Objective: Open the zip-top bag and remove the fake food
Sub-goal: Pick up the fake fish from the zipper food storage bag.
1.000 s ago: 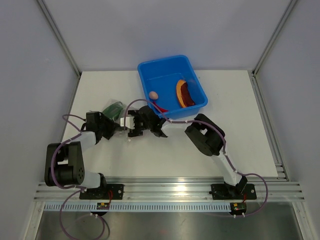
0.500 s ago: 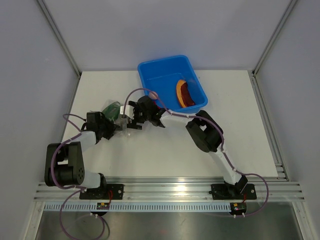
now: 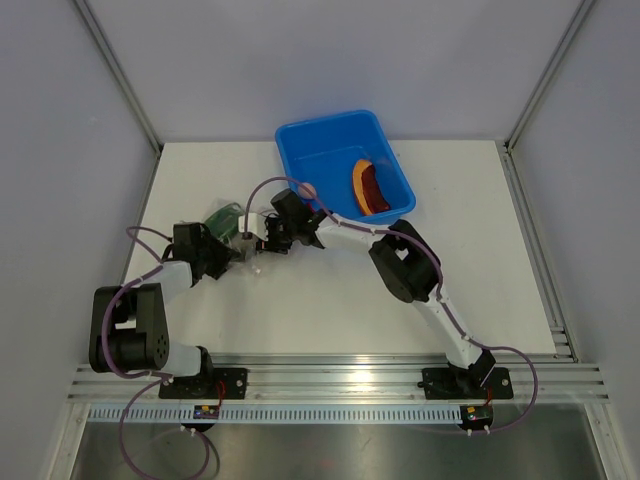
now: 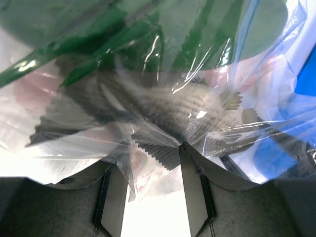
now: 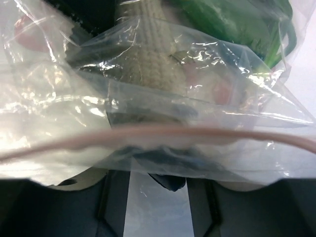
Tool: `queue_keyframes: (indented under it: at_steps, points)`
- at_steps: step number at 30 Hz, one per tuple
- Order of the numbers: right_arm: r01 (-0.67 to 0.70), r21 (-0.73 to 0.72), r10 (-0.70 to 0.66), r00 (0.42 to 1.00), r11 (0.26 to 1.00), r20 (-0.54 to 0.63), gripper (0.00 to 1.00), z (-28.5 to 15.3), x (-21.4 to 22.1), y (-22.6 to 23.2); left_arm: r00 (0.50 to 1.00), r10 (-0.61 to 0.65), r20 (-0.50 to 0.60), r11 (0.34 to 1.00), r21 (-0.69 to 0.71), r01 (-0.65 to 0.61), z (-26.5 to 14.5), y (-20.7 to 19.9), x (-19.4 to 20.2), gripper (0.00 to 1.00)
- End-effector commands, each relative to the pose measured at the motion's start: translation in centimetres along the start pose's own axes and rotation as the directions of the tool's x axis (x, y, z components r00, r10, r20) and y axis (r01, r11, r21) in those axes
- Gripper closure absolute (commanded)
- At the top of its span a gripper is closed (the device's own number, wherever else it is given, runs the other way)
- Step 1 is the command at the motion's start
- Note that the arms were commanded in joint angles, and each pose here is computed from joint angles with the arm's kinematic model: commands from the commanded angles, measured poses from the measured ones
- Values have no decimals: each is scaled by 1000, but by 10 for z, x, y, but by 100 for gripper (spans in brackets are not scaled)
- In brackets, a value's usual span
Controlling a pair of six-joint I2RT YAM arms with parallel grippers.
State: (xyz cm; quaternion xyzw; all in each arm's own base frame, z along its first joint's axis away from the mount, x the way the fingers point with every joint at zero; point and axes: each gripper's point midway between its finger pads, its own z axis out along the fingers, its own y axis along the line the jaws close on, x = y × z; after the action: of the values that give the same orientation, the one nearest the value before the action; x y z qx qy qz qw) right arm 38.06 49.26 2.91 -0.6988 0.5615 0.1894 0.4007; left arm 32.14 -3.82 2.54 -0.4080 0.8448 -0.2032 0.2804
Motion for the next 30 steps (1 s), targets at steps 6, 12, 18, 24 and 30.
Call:
queue_keyframes:
  at_steps: [6, 12, 18, 24, 30]
  points:
    - [2, 14, -2, 1000, 1000, 22, 65, -42, -17, 8, 999, 31, 40, 995, -100, -27, -9, 9, -12, 50]
    - [-9, 41, 7, 998, 999, 63, 71, -70, -36, 16, 999, 11, 48, 993, -121, -5, -9, 13, -17, 41]
    - [-5, 40, 2, 998, 999, 65, 73, -84, -57, 34, 999, -4, 43, 989, -149, 11, -6, 20, -19, 36]
    - [23, 68, -26, 999, 997, 39, 72, -87, -69, 45, 999, -15, 44, 987, -162, 22, -4, 25, -21, 35]
    - [-13, 91, 10, 999, 996, 38, 73, -87, -75, 48, 998, -26, 49, 983, -178, 34, -3, 29, -21, 36]
